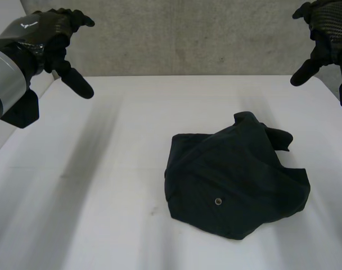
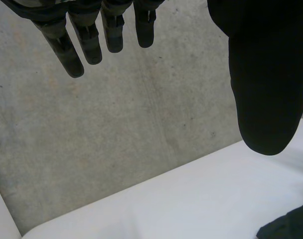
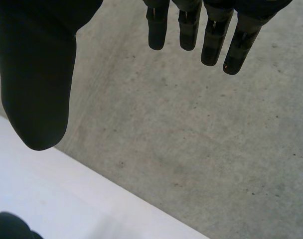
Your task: Fold the shorts.
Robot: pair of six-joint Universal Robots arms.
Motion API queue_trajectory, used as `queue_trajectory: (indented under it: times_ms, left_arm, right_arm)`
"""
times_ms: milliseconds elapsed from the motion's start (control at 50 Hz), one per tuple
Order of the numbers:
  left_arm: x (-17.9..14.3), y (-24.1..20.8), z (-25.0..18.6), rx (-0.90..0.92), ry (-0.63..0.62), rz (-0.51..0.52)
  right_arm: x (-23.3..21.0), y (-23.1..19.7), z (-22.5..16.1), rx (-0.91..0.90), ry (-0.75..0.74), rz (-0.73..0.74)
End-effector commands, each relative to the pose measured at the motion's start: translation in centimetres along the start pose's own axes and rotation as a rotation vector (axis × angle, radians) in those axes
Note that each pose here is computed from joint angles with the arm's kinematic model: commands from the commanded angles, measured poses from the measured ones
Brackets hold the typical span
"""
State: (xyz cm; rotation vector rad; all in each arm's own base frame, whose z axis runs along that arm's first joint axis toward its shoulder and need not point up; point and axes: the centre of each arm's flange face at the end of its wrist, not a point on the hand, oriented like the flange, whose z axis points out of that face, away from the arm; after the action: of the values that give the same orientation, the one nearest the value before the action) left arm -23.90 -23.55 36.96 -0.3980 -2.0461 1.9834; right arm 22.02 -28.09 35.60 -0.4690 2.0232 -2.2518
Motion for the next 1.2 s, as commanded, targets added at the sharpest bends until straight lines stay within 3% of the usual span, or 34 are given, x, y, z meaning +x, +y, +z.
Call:
queue_trajectory:
  times_ms: [20, 140, 260, 420, 520, 680, 780, 880, 1120, 1200]
  left_arm:
    - [0.8, 2.2, 0.9, -0.031, 0.039, 0.001]
    - [4.2, 7.5, 2.8, -0.105, 0.166, 0.01]
    - [9.1, 14.3, 4.9, -0.148, 0.309, 0.038]
    - [12.1, 20.2, 6.7, -0.226, 0.374, 0.082]
    - [13.8, 22.4, 6.7, -0.265, 0.412, 0.093]
    - [13.3, 22.9, 6.9, -0.3, 0.377, 0.1]
    - [9.6, 21.3, 9.0, -0.265, 0.192, 0.104]
    - [2.7, 16.1, 10.7, -0.17, -0.07, 0.122]
    - [-8.4, 7.1, 11.2, 0.07, -0.366, 0.293]
    - [-8.6, 5.1, 11.0, 0.147, -0.38, 0.314]
  right_arm:
    - [-1.1, 0.9, -0.4, -0.046, -0.09, -0.138]
    - [-1.7, 1.9, -0.6, -0.078, -0.162, -0.288]
    - [-1.4, 1.9, -0.5, -0.082, -0.154, -0.296]
    - [-1.4, 2.2, -0.5, -0.089, -0.157, -0.297]
    - [-1.4, 2.3, -0.5, -0.093, -0.158, -0.298]
    - [-1.6, 2.8, -0.6, -0.105, -0.167, -0.299]
    - [-1.8, 3.2, -0.5, -0.117, -0.174, -0.298]
    - [-2.0, 3.5, -0.4, -0.124, -0.183, -0.297]
    - [-2.3, 4.1, -0.2, -0.142, -0.192, -0.296]
    - [-2.4, 4.7, 0.0, -0.159, -0.2, -0.295]
